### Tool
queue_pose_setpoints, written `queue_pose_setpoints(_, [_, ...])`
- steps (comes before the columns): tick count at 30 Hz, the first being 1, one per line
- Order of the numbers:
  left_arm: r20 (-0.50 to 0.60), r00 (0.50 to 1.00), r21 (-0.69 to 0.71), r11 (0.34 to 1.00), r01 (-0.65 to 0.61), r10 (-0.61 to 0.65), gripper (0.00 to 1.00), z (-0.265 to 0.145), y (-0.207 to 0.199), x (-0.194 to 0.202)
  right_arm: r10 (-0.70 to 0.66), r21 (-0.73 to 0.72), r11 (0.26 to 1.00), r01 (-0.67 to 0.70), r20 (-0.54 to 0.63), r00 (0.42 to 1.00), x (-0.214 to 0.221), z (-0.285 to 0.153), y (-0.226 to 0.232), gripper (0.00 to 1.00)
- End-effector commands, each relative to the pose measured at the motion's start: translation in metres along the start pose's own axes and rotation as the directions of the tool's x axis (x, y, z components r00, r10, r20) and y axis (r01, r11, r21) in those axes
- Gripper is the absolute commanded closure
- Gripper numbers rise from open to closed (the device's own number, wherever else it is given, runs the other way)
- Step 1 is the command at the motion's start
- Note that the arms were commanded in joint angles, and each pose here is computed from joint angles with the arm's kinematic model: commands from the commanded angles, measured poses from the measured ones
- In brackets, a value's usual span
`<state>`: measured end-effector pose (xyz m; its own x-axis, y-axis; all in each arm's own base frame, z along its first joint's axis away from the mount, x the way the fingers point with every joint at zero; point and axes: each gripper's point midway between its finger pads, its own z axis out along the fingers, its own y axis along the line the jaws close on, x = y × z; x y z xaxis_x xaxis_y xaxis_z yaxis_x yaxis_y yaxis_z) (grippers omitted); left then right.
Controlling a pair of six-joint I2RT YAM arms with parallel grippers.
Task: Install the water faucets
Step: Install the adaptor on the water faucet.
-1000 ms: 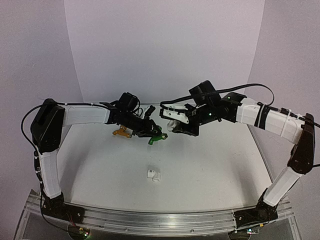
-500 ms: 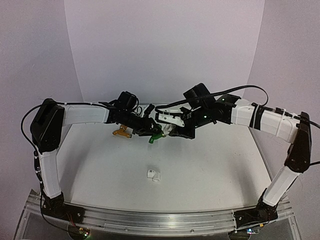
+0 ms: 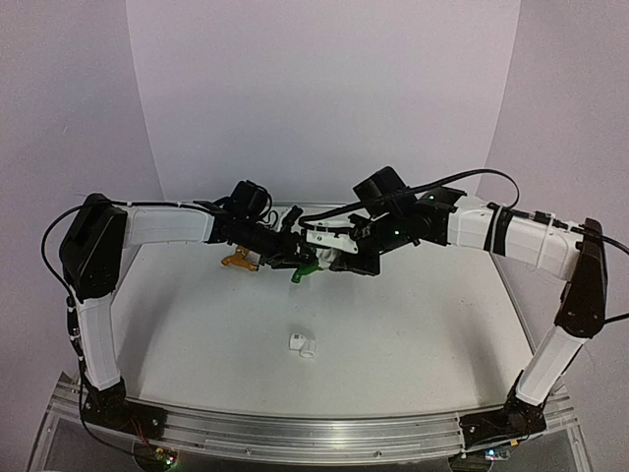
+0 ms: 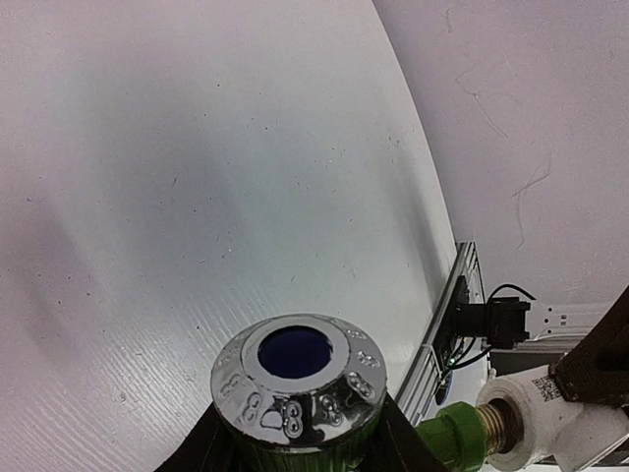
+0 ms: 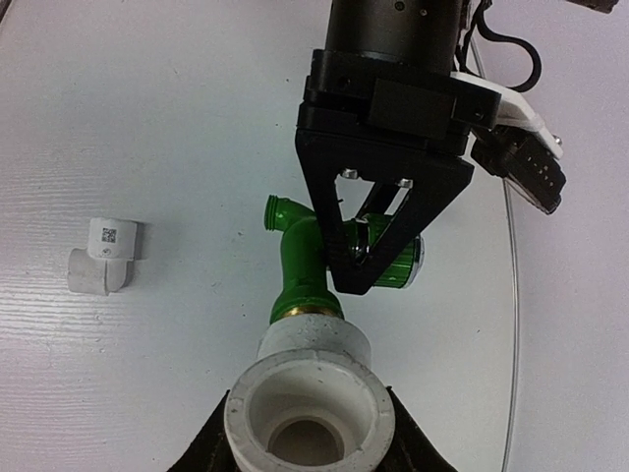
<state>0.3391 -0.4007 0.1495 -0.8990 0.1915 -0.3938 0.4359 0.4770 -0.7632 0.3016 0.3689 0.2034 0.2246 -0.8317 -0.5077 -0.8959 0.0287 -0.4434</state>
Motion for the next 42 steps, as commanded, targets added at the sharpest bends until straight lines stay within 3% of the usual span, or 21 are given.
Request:
queue_pose_setpoints(1, [0.056,0.995,0.069,0.994,-0.086,0.082,1.00,-0.014,-0.032,-0.013,-0.007,0.022,1.000,0.006,0.053,0.999,-0.020,-0.003,-0.011,1.00])
queue_pose_setpoints(19, [0.117,0.983,0.107,0.982,-0.157,0.144,1.00,-0.027,-0.050,-0.013,-0.005,-0.013,1.000,0.005,0.024,1.000,-0.009,0.005,0.003,1.00])
queue_pose_setpoints(33, [0.106,0.992,0.128,0.989,-0.077,0.063,1.00,-0.022,-0.049,-0.020,-0.007,-0.053,0.999,0.009,0.038,0.999,-0.014,0.004,0.013,1.00])
queue_pose_setpoints(42, [0.128,0.987,0.128,0.985,-0.114,0.097,1.00,-0.029,-0.057,-0.022,-0.005,-0.060,0.998,0.006,0.030,1.000,-0.014,0.009,0.016,1.00])
